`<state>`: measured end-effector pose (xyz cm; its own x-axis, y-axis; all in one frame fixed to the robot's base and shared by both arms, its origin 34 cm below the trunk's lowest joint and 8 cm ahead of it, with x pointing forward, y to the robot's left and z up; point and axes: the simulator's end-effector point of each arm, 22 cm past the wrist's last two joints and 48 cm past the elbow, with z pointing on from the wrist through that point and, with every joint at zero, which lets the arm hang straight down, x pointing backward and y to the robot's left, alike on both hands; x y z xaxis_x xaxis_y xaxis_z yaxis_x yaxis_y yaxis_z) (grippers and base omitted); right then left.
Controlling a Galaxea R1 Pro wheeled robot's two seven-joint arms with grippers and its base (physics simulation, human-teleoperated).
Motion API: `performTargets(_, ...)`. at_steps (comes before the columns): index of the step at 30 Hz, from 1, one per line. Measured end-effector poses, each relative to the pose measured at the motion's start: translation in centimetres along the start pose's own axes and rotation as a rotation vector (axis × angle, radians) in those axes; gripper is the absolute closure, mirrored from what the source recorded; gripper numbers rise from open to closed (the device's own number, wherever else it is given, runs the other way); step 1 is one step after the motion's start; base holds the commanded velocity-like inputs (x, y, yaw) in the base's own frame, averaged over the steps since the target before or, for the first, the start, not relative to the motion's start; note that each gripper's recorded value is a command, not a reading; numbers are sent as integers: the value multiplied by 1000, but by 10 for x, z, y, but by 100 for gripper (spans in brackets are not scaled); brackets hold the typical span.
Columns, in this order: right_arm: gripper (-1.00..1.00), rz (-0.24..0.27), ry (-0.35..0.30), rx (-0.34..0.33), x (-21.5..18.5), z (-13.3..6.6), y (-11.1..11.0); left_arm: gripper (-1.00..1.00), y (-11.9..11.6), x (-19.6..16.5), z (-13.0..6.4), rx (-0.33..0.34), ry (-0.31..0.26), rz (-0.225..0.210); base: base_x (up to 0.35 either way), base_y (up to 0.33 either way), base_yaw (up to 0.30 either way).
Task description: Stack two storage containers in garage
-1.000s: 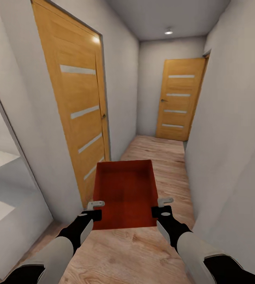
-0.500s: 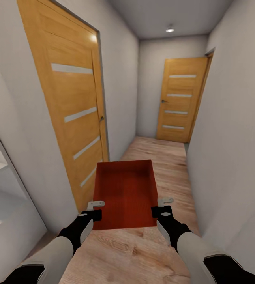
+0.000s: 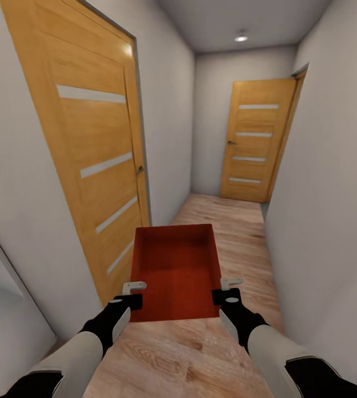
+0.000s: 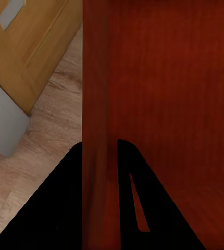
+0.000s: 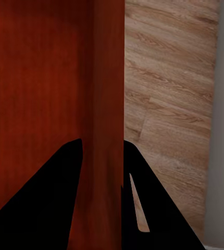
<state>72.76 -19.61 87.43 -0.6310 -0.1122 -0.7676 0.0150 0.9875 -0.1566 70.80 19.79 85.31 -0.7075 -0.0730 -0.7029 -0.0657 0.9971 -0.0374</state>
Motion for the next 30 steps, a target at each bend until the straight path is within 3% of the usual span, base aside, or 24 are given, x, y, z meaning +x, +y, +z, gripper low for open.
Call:
performTargets(24,100,0,-1,0,0,0,0,100,0,0,0,0,-1,0,323,0,0)
performTargets(30,100,0,-1,1,0,0,0,100,0,0,0,0,-1,0,323,0,-155)
